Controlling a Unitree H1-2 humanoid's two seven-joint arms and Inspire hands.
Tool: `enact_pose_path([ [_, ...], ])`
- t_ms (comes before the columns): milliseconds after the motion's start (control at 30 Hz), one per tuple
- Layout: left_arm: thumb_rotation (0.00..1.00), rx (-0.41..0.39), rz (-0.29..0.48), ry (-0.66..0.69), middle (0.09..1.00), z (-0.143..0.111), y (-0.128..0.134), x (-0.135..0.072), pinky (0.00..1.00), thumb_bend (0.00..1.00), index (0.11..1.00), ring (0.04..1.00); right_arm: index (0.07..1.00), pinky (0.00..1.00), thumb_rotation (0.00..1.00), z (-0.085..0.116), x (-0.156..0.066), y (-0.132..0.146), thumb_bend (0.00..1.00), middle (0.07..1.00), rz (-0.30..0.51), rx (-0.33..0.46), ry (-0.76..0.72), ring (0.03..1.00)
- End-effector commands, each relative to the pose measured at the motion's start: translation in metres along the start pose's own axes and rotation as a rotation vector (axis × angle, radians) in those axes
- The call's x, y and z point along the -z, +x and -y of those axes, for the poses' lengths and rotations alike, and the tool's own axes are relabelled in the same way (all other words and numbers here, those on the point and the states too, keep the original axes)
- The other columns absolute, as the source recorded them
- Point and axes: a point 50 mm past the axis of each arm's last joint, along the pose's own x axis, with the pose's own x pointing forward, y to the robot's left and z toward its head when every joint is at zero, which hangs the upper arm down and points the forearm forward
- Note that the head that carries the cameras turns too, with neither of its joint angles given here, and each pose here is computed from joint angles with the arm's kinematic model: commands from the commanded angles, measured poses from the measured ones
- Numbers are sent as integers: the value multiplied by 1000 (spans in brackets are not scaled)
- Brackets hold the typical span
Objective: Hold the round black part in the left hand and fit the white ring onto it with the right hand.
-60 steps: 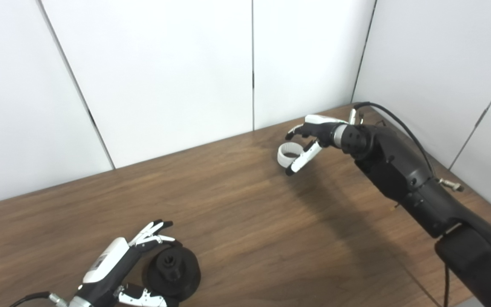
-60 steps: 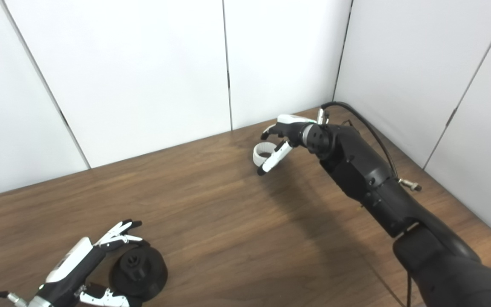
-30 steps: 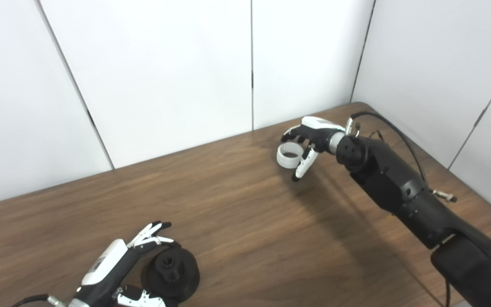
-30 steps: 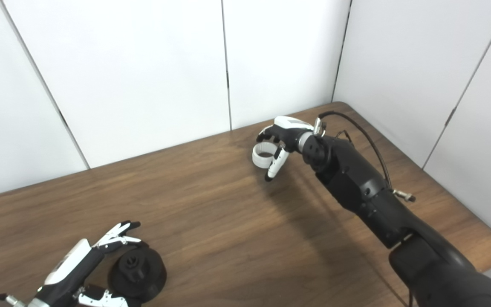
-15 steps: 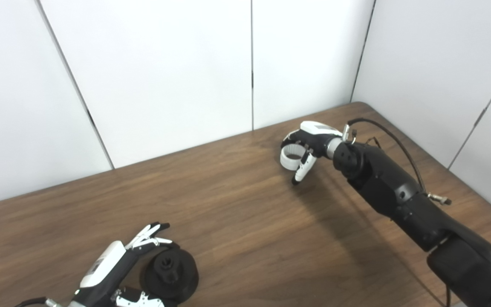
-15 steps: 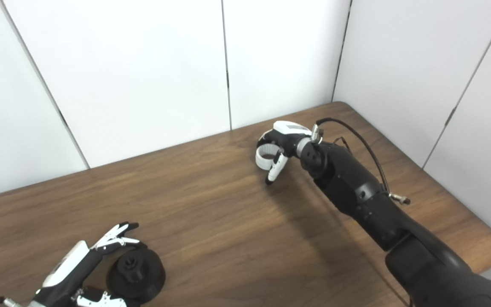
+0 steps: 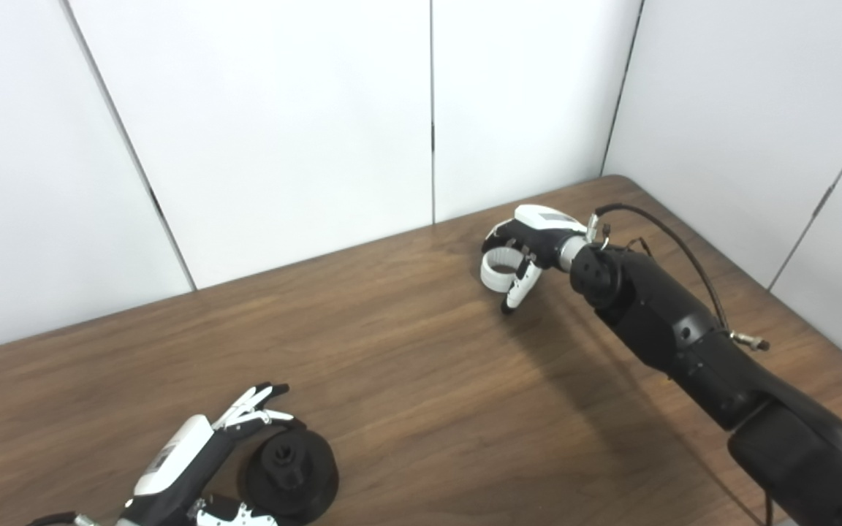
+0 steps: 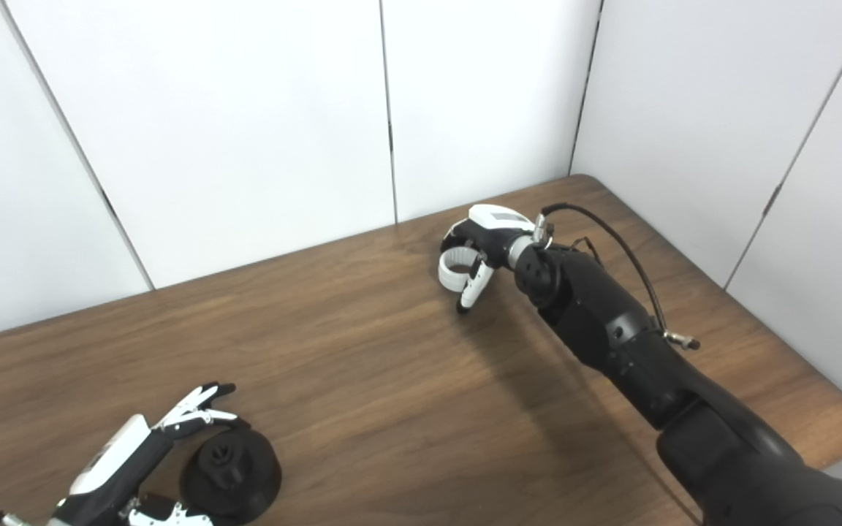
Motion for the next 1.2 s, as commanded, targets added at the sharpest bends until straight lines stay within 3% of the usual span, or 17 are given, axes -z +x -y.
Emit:
enact_pose_path([
  [0, 69, 101, -120, 17, 959, 10, -19, 19, 892, 522, 486, 1000, 753, 628, 90, 15, -7, 3, 801, 802, 30, 35, -9, 740],
  [267, 69, 101, -119, 10, 962, 9, -20, 19, 905, 522, 486, 1000, 714, 598, 67, 11, -3, 4, 770, 757, 22, 42, -20, 692],
  [367, 68, 99, -120, 6, 961, 10, -20, 20, 912, 523, 486, 1000, 647, 522, 8, 9, -2, 4, 732, 660, 27, 47, 1, 588],
  [400, 68, 99, -120, 7, 960, 10, -20, 20, 908, 523, 486, 1000, 572, 492, 63, 8, -1, 4, 626, 624, 29, 50, 4, 555],
  [433, 68, 99, -121, 7, 961, 10, -20, 20, 904, 523, 486, 1000, 528, 470, 26, 8, -1, 4, 567, 543, 30, 52, 7, 528],
  [500, 69, 103, -123, 14, 962, 9, -20, 19, 901, 523, 486, 1000, 500, 460, 6, 7, -1, 4, 537, 507, 32, 58, 7, 513],
  [667, 70, 107, -127, 17, 962, 9, -21, 19, 905, 522, 486, 1000, 462, 490, 0, 5, 0, 4, 522, 530, 37, 68, 10, 536],
  [1000, 68, 107, -126, 8, 961, 11, -21, 18, 905, 523, 486, 1000, 482, 429, 0, 5, -1, -1, 519, 508, 37, 85, 41, 434],
  [1167, 68, 115, -128, 10, 965, 15, -19, 17, 901, 523, 487, 1000, 495, 412, 0, 6, -1, -4, 519, 498, 69, 112, 50, 428],
])
